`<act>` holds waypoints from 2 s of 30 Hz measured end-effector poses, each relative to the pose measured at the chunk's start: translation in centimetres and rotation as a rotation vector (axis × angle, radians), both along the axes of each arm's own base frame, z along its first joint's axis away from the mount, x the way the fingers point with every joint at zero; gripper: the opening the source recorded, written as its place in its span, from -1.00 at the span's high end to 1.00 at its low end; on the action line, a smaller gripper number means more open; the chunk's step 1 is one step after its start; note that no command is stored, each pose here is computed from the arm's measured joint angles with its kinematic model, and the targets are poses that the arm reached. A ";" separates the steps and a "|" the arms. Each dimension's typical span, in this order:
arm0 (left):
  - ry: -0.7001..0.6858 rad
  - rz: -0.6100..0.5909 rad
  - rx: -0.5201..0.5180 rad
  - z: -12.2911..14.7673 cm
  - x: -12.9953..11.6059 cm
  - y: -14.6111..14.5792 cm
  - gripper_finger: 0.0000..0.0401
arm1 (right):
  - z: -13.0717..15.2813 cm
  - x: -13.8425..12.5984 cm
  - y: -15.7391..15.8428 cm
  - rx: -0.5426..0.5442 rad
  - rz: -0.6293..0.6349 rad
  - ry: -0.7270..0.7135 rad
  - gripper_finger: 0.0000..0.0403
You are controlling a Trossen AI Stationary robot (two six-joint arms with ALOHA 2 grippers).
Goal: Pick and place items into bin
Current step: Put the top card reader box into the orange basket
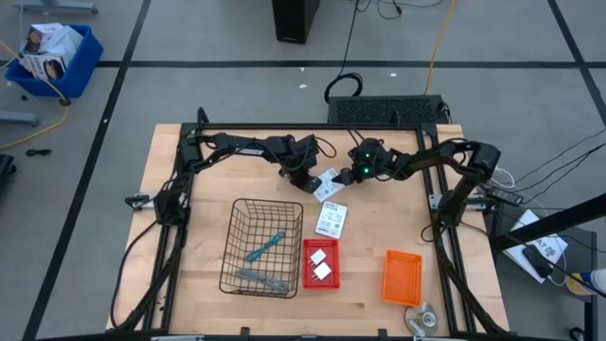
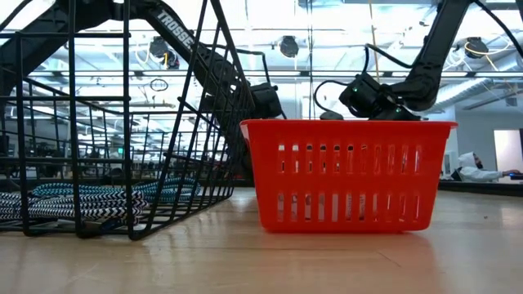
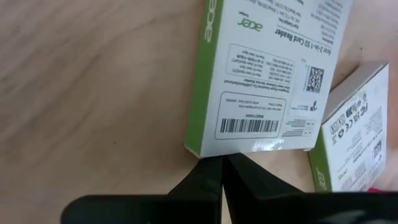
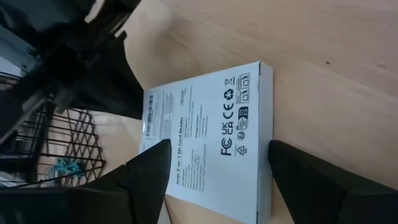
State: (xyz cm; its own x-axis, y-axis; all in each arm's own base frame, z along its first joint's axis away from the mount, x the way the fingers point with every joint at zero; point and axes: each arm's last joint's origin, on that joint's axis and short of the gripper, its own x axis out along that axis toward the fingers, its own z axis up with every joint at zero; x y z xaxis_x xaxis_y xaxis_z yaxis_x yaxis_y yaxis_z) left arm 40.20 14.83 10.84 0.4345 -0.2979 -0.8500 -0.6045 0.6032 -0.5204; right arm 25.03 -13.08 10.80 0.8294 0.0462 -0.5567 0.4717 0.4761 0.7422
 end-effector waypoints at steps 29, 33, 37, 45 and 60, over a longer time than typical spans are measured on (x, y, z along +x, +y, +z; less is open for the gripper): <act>0.063 -0.023 0.000 1.2 0.1 -0.1 0.87 | 2.0 0.9 0.2 -0.058 0.085 -0.177 -0.05; 0.014 -0.026 0.042 1.4 0.7 0.1 0.87 | 4.4 1.2 0.6 -0.065 0.192 -0.347 -0.04; -0.049 -0.028 0.095 1.5 1.3 0.3 0.87 | 5.0 1.1 1.3 -0.040 0.223 -0.417 -0.04; -0.085 -0.013 0.098 1.6 1.7 0.3 0.87 | 4.8 1.2 1.7 -0.074 0.205 -0.399 -0.04; -0.174 -0.013 0.108 1.8 2.5 0.4 0.87 | 4.9 1.6 2.6 -0.137 0.203 -0.414 -0.04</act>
